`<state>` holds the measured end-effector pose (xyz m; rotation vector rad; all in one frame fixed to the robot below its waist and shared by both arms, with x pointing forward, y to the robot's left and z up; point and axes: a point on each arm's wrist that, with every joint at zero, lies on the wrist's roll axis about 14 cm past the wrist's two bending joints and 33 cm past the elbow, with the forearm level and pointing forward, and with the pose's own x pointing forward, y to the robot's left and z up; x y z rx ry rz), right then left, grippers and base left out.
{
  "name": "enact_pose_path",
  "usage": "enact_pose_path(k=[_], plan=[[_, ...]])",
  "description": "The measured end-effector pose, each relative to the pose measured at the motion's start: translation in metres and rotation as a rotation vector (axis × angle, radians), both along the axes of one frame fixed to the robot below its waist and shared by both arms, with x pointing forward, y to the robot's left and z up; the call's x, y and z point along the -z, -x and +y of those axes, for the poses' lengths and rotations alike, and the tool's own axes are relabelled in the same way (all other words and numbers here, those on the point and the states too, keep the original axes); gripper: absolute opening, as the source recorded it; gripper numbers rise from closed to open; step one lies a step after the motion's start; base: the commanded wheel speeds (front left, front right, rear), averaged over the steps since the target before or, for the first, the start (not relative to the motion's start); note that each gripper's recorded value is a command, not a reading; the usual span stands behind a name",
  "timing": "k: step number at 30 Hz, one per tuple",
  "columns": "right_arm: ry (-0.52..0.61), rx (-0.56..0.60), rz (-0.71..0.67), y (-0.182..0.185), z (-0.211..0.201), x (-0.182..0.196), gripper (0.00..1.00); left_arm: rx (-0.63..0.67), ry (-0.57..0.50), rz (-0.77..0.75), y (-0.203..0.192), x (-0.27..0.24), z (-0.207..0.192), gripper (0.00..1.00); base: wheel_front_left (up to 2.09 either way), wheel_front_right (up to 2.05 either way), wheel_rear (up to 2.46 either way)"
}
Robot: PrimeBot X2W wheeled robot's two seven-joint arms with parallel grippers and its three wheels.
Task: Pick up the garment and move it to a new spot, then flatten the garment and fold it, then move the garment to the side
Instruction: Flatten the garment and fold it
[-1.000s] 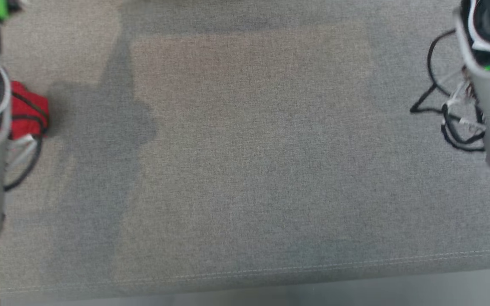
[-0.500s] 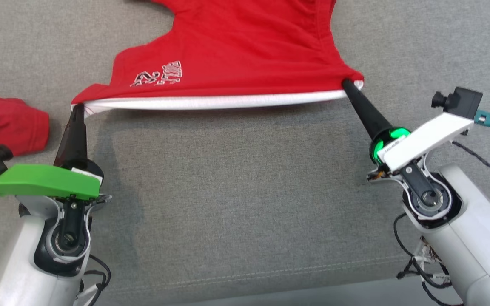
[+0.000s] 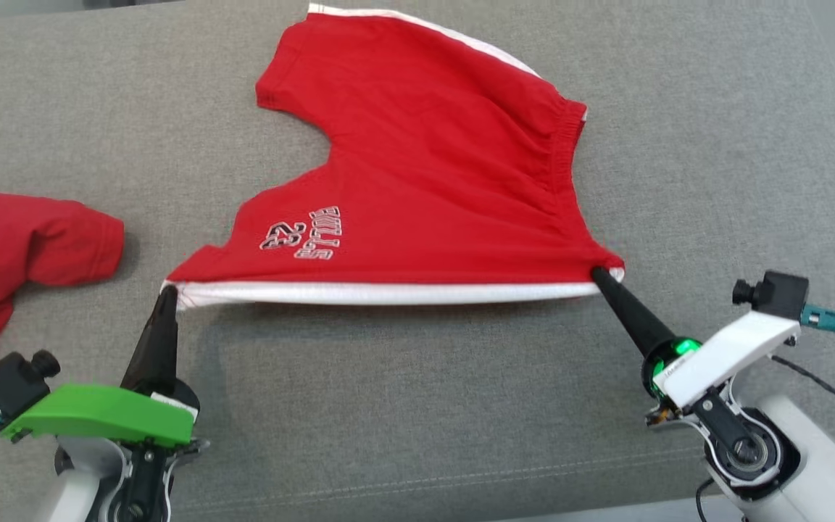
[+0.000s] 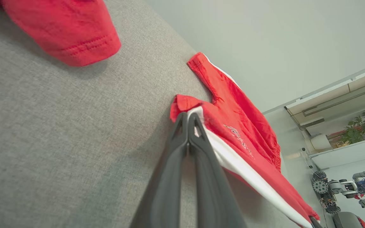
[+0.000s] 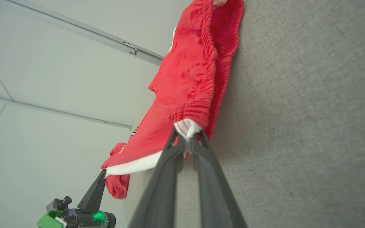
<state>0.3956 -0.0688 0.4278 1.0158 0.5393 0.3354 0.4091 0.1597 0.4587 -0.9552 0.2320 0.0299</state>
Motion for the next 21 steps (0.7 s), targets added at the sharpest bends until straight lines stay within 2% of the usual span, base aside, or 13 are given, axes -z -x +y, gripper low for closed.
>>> enact_pose_path(k=[3, 5, 8, 14, 16, 18, 20, 21], plan=[[0.004, -0.016, 0.037, 0.018, 0.002, 0.009, 0.0, -0.031, -0.002, 0.027, 0.017, 0.006, 0.01, 0.0, 0.0, 0.0, 0.0], [0.013, -0.029, 0.087, 0.037, 0.003, 0.021, 0.0, -0.107, -0.027, 0.055, 0.032, 0.014, 0.034, 0.0, 0.0, 0.0, 0.0], [0.011, -0.052, 0.134, 0.054, 0.007, 0.031, 0.0, -0.149, -0.06, 0.096, 0.049, 0.023, 0.054, 0.0, 0.0, 0.0, 0.0], [-0.027, -0.116, 0.179, 0.077, 0.027, 0.034, 0.0, -0.188, -0.064, 0.118, 0.062, 0.027, 0.065, 0.0, 0.0, 0.0, 0.0], [-0.024, -0.113, 0.171, 0.077, 0.026, 0.033, 0.0, -0.161, -0.047, 0.102, 0.059, 0.022, 0.055, 0.01, 0.0, 0.0, 0.0], [-0.021, -0.111, 0.158, 0.076, 0.025, 0.03, 0.0, -0.096, 0.033, 0.093, 0.055, 0.016, 0.027, 0.13, 0.0, 0.0, 0.0], [-0.016, -0.108, 0.146, 0.075, 0.023, 0.028, 0.0, -0.025, 0.093, 0.104, 0.055, 0.014, 0.001, 0.39, 0.0, 0.0, 0.0], [-0.009, -0.107, 0.14, 0.075, 0.022, 0.027, 0.0, 0.0, 0.123, 0.114, 0.056, 0.014, -0.01, 0.45, 0.0, 0.0, 0.0]])
